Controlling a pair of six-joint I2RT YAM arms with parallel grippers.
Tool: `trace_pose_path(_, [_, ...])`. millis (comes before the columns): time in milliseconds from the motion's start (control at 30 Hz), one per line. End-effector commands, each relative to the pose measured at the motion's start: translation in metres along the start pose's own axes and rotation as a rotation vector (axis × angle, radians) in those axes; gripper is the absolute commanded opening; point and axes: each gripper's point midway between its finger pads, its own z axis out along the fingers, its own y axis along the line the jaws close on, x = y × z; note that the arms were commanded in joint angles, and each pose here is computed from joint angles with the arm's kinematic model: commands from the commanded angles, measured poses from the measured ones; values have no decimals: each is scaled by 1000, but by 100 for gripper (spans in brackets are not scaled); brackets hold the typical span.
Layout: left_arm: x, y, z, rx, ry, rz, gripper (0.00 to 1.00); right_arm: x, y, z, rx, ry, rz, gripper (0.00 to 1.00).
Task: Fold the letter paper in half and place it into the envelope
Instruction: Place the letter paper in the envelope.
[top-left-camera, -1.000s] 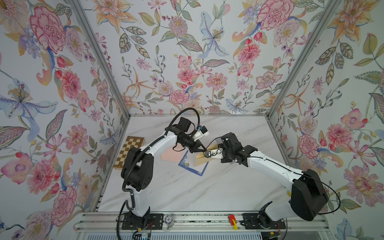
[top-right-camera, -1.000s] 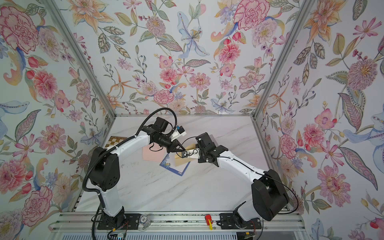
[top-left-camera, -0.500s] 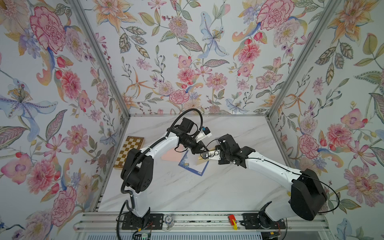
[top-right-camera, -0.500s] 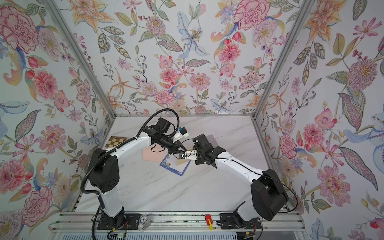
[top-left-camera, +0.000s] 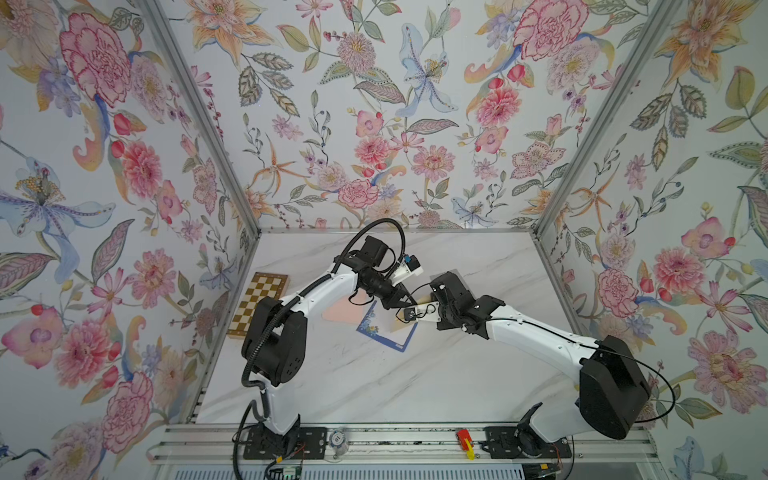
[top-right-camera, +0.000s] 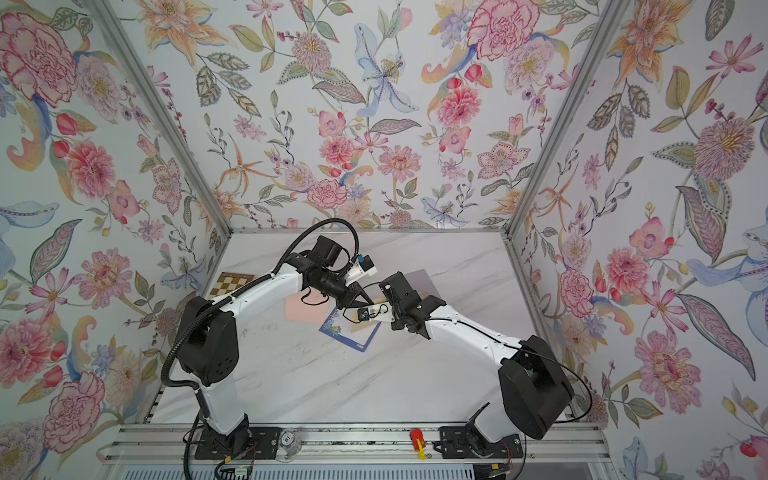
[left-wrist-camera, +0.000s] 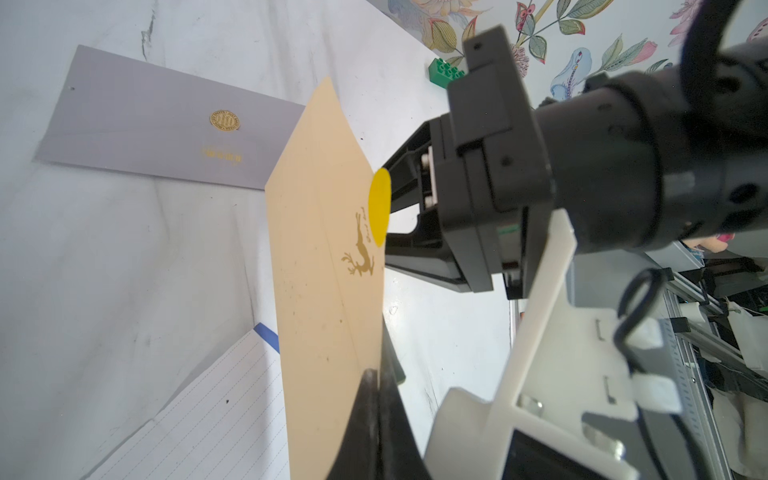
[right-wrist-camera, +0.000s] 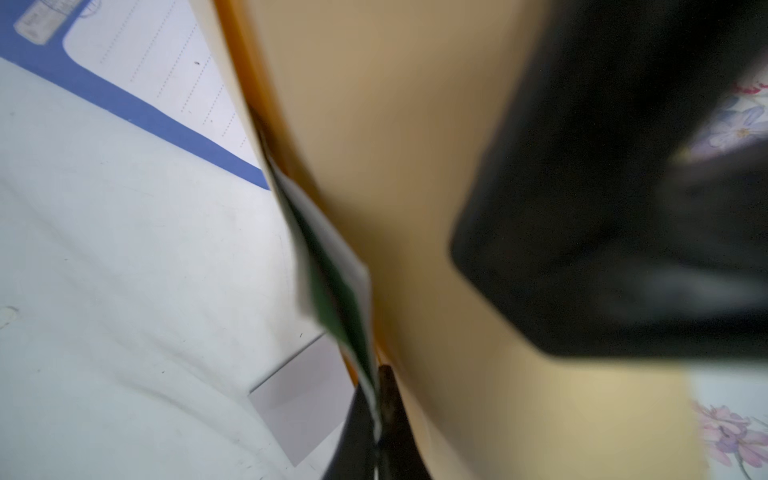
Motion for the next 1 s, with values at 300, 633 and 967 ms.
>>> trace_pose_path(300, [-8,-14,-4,15,-6,20,0,-6,28,10,-75,28,-53,0])
trace_pose_path(633, [-3,-15,-3,17,-4,19,0,-17,15,-2,-11,-44,-11,30])
trace_pose_path(967, [-2,-7,1,-15,-28,16,0,-25,10,-49,25,-202,90,47])
